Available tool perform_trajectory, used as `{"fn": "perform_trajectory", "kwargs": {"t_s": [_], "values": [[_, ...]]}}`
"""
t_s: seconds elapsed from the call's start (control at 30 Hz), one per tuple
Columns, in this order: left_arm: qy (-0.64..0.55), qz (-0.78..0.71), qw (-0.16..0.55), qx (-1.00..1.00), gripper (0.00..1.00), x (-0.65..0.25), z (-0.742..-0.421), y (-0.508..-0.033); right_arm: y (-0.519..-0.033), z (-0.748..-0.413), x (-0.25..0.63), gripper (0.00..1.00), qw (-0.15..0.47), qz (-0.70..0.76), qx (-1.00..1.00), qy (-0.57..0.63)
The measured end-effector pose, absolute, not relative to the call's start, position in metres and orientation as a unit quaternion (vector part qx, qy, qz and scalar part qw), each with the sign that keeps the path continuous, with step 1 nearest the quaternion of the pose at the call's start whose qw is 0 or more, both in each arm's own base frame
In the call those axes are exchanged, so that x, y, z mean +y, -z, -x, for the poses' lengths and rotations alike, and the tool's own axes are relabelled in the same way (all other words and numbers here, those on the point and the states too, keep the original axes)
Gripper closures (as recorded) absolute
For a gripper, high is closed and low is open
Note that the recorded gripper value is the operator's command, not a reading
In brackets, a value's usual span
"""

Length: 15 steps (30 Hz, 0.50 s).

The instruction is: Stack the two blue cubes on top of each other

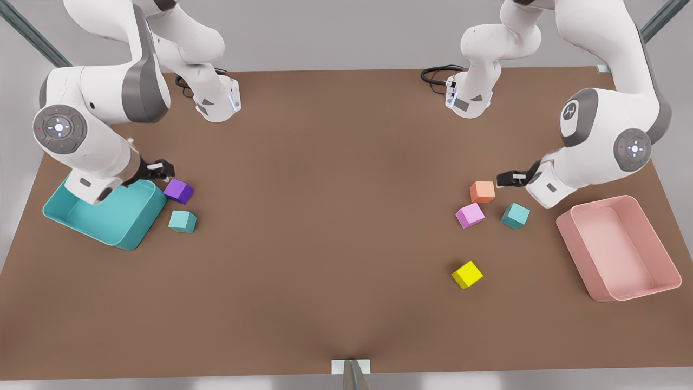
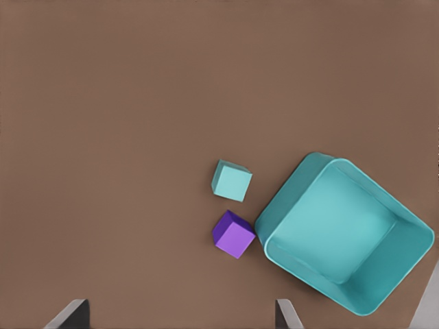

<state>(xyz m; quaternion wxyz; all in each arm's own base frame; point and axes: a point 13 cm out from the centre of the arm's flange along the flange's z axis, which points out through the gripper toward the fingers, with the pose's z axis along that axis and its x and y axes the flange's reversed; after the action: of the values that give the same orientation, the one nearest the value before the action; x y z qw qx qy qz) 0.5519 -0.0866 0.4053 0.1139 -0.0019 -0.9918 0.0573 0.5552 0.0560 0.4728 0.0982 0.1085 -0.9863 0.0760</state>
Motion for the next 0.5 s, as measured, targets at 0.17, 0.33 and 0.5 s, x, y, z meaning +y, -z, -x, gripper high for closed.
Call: {"fn": "perform_trajectory", "kwargs": {"t_s": [0.17, 0.33, 0.5], "values": [[-0.06, -0.011, 0.087, -0.994, 0.0, -0.085, -0.566, -0.408, -0.405, -0.575, 0.063, 0.0, 0.136, -0.121, -0.98, -0.076], [-0.061, -0.018, 0.076, -0.995, 0.0, -0.086, -0.572, -0.408, -0.27, -0.595, 0.047, 0.0, 0.187, -0.107, -0.973, -0.081], [-0.061, -0.024, 0.078, -0.995, 0.0, -0.085, -0.571, -0.407, -0.192, -0.581, -0.002, 0.0, 0.181, -0.056, -0.98, -0.056]]}}
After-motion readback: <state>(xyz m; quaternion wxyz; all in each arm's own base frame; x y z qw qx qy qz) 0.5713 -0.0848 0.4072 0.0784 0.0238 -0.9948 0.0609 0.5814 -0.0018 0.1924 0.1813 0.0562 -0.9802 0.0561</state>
